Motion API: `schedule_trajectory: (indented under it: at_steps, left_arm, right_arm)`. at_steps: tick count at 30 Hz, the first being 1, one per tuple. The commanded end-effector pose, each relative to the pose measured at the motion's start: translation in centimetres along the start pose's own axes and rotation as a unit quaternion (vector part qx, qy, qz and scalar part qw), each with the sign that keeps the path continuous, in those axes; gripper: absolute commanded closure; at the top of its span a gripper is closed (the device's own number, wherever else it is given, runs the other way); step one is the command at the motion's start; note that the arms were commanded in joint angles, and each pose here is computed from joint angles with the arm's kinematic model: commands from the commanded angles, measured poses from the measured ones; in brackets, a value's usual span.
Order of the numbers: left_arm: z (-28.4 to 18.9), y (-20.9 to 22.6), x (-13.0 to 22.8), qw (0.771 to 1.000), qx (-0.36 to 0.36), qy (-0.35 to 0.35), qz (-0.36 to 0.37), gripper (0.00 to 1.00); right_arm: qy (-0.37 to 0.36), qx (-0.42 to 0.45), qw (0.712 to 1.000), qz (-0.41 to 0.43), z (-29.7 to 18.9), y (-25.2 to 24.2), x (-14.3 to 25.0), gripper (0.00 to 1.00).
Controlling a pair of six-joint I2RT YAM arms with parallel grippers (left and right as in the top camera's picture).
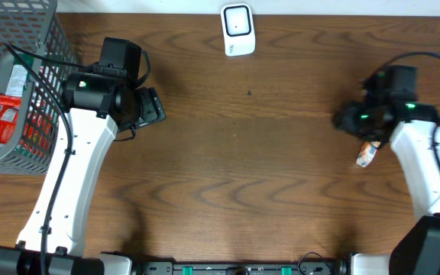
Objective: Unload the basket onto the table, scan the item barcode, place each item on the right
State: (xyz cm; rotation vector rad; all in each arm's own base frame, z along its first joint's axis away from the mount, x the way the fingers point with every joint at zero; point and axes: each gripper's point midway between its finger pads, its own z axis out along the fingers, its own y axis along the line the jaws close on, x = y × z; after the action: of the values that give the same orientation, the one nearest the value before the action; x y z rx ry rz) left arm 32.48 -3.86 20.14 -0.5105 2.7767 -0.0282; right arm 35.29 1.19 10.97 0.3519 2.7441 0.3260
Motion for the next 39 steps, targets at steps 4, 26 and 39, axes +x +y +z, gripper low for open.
schedule_trajectory:
  at_steps: [4, 26, 39]
  left_arm:
    - [-0.1, 0.4, 0.0, 1.0, -0.006, -0.002, 0.002, 0.16]
    - [-12.0, 5.2, -12.4, 0.961, 0.044, -0.228, -0.15, 0.17]
    - [-10.3, 24.0, -13.1, 0.892, -0.076, -0.22, -0.388, 0.16]
  right_arm:
    - [0.025, -0.044, 0.995, -0.088, 2.2, 5.5, 3.5, 0.46]
    - [0.003, -0.079, 0.985, -0.156, 4.3, 9.5, 5.3, 0.01]
    - [-0.006, -0.055, 0.986, -0.155, 4.4, 8.8, 4.9, 0.01]
